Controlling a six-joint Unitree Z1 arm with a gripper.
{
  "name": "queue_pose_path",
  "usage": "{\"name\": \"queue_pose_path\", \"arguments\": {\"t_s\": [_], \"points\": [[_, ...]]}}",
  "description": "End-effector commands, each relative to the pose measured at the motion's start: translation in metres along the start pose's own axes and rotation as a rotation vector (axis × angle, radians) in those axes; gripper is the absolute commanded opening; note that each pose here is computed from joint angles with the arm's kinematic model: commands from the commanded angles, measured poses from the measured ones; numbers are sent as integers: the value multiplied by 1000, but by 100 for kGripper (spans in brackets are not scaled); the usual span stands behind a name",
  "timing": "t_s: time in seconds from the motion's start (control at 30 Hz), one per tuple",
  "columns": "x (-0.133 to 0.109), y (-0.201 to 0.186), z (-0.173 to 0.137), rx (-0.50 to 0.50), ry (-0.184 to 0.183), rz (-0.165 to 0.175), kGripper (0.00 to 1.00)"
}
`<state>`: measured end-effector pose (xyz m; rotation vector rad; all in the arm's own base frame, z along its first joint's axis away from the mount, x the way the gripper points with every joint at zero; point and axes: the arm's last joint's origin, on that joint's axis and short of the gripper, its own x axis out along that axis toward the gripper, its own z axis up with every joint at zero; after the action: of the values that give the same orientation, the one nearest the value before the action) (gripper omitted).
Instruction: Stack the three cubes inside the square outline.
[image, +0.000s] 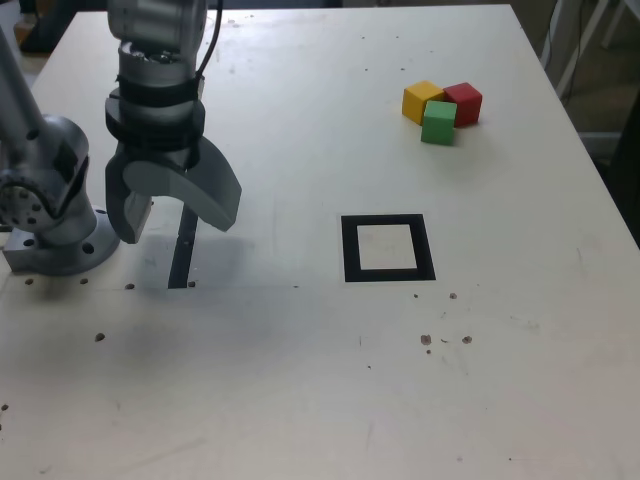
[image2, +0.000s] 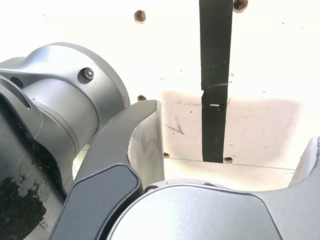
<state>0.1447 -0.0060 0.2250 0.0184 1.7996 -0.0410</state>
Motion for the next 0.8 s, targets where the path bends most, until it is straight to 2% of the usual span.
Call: {"name": "queue_pose_path", "arguments": {"t_s": [0.0, 0.23, 0.4, 0.63, 0.77], "points": [[0, -1, 0, 8, 4, 1, 99], [0, -2, 0, 12, 5, 2, 99], [-1, -3, 0, 6, 5, -10, 99], [-8, 0, -6, 15, 30, -28, 99], [-18, 7, -4, 42, 7, -37, 99]]}}
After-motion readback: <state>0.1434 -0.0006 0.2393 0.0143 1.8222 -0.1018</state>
